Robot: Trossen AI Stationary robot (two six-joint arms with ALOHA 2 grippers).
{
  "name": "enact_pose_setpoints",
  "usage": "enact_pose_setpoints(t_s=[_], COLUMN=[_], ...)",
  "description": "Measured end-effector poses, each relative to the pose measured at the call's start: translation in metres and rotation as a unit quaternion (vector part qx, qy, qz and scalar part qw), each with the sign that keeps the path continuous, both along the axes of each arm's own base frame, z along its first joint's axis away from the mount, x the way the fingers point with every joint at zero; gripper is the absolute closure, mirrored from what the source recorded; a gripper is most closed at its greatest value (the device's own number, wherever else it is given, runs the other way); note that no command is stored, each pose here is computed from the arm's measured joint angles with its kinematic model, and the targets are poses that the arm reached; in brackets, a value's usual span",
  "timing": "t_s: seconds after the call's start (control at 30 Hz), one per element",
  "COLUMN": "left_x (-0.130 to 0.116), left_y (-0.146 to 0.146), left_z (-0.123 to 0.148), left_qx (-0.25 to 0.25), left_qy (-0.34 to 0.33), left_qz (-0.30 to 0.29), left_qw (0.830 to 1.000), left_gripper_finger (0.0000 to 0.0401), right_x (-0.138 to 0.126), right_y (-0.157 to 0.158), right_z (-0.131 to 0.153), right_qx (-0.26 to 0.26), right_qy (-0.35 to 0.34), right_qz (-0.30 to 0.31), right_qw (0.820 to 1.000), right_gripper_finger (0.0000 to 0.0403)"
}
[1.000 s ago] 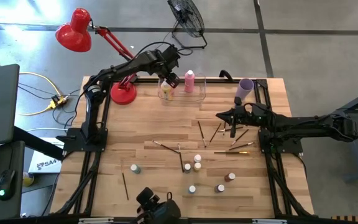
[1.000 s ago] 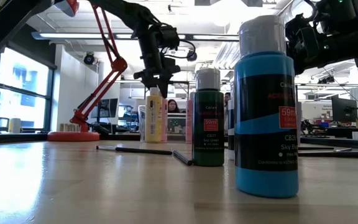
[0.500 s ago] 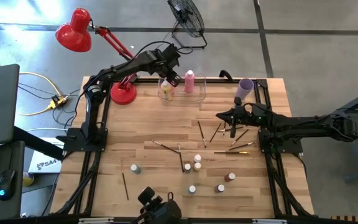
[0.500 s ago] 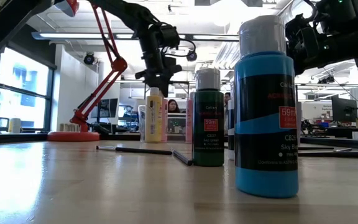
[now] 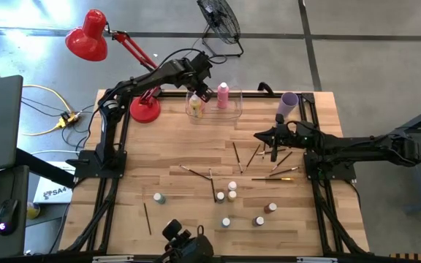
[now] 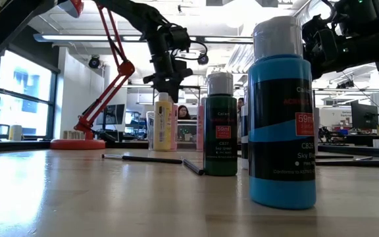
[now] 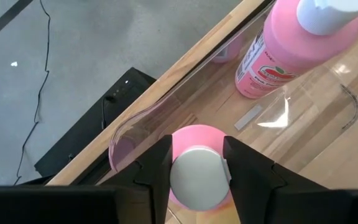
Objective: Pick & Place Paint Supplies
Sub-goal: Adjust the large paint bottles in the transparent bin
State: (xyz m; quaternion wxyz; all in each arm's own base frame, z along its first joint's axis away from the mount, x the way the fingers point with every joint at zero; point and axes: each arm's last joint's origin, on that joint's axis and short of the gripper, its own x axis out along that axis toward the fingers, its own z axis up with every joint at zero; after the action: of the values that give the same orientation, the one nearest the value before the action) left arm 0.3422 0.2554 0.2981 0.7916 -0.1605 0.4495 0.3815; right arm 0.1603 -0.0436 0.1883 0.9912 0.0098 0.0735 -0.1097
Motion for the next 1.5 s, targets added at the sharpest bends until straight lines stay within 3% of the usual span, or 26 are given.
enact_pose_setpoints(t_s=[0.93,1.17,1.5], left_x=[0.017,0.021,0.032], left_y=[0.000,0.002,0.004], left_z=[0.009,-0.002,-0.009], left_qx=[0.019,0.014,0.049], left_qy=[-0.094,-0.078,-0.074], left_qz=[-0.040,-0.037,-0.031], left_qw=[0.995,0.996,0.996], left_gripper_finger=[0.0274,0.0274,0.0274], right_x=[0.000,0.000,0.000], right_y=[0.000,0.000,0.000], right_z=[0.000,0.000,0.000], right_qx=[0.000,0.000,0.000], right_qy=[0.000,0.000,0.000], right_qz=[0.000,0.000,-0.002], right_qw=[1.000,1.000,1.000], right_gripper_finger=[0.0401,0.0401,0.0401])
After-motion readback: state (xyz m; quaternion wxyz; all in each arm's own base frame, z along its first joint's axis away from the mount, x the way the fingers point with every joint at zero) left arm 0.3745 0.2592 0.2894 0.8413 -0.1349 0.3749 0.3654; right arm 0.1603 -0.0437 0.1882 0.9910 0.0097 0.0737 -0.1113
